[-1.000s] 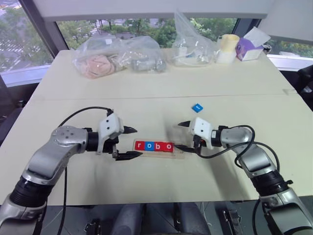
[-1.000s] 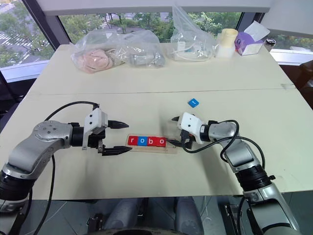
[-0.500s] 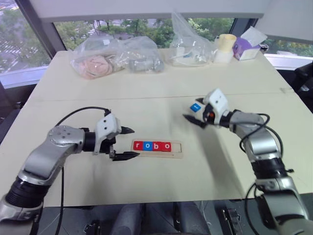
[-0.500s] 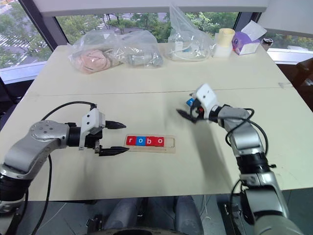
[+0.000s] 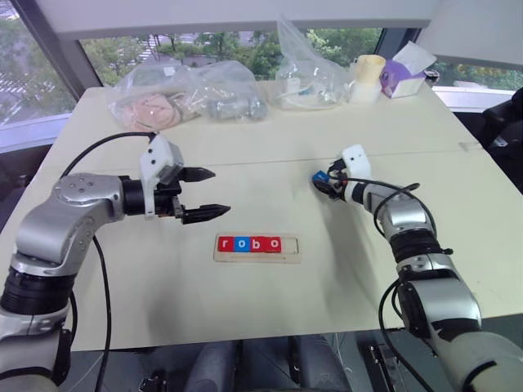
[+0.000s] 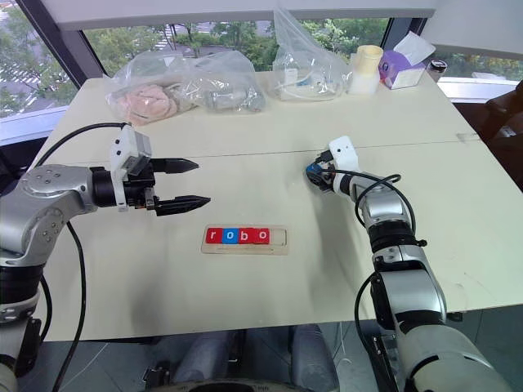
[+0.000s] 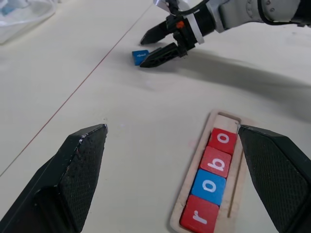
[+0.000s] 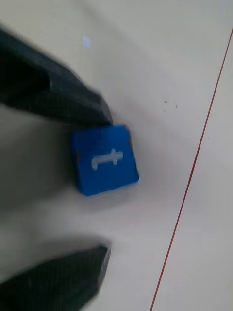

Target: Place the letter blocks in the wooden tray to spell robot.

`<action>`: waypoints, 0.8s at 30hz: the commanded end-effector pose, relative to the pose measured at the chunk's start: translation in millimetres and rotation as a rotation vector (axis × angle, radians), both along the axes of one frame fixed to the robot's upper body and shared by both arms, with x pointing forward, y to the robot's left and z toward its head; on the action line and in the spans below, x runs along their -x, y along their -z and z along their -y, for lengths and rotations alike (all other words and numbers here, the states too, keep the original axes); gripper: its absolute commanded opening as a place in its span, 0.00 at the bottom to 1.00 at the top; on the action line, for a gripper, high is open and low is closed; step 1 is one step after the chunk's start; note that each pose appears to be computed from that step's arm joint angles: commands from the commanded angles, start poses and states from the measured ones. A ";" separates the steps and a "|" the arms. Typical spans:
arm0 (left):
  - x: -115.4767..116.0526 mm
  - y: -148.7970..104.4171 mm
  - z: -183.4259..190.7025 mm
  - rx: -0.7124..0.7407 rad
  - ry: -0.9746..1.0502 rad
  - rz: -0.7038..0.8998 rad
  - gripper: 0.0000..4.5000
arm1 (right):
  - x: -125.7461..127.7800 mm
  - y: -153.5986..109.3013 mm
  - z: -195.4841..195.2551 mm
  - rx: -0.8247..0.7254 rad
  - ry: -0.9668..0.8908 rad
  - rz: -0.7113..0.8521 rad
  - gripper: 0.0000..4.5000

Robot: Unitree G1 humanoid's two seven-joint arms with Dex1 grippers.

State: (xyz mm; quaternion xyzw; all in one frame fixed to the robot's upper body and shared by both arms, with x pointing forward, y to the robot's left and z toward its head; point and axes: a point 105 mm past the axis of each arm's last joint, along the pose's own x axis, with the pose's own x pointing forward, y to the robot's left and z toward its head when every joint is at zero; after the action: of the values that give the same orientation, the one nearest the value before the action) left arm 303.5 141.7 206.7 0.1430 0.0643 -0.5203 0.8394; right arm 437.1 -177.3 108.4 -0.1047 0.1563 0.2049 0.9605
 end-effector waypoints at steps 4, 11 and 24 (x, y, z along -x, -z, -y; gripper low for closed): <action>3.8 -8.4 2.0 0.015 -0.004 0.043 1.00 | -1.7 -10.0 -6.9 0.034 -0.039 0.057 0.27; 14.2 3.6 16.0 -0.014 0.053 0.035 1.00 | 20.5 -65.6 18.5 -0.069 0.219 0.240 0.27; 31.2 35.9 56.7 -0.044 0.232 -0.025 1.00 | 152.1 -27.8 -25.2 -0.135 0.384 -0.054 0.27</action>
State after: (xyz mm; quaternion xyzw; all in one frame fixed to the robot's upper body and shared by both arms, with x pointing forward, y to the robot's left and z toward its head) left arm 273.5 87.4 167.6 0.1419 0.0812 -0.6065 0.7781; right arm 293.1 -156.3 129.4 0.0043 0.1929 0.0200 0.9810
